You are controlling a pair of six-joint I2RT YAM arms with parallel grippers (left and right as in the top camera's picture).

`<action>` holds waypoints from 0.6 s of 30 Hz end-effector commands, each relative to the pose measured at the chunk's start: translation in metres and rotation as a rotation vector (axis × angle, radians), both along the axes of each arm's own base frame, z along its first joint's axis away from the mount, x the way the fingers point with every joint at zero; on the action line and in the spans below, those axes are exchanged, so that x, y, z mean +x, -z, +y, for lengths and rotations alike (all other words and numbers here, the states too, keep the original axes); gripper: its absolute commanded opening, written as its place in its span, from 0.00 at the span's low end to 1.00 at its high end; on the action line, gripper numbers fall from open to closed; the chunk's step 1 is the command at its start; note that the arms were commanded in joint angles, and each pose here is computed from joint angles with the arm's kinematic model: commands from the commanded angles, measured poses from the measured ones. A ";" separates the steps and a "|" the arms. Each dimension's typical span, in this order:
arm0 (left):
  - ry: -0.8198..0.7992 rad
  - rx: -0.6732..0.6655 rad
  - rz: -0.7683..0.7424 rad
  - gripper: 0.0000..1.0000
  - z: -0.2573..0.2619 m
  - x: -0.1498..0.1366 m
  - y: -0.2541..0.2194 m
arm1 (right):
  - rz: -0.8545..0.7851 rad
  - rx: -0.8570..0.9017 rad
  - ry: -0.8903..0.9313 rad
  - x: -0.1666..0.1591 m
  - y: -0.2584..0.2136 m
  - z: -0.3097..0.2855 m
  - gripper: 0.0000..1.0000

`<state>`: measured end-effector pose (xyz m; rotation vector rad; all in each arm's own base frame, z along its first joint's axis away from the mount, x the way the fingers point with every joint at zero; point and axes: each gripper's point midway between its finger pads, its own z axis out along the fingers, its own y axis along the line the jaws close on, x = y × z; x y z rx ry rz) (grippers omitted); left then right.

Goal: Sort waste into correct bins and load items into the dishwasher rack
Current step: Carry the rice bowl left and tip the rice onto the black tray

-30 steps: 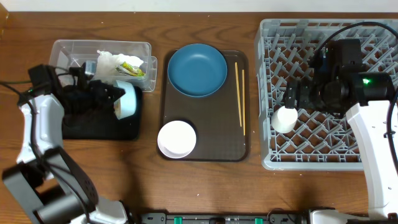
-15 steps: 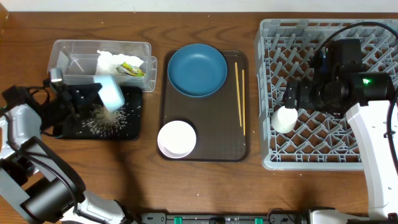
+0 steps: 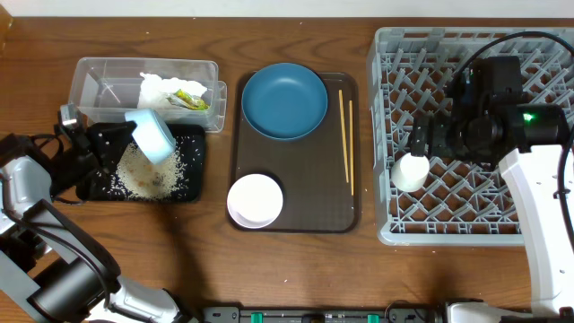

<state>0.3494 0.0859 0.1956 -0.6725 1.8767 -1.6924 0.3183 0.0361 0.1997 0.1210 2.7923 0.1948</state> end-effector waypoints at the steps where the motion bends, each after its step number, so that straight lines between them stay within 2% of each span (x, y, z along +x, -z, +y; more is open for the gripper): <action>1: -0.007 -0.051 0.010 0.06 0.001 -0.001 -0.004 | -0.022 -0.010 -0.007 0.002 -0.006 -0.003 0.99; 18: -0.011 -0.137 0.105 0.06 -0.004 -0.006 -0.005 | -0.021 -0.010 -0.007 0.002 -0.006 -0.003 0.99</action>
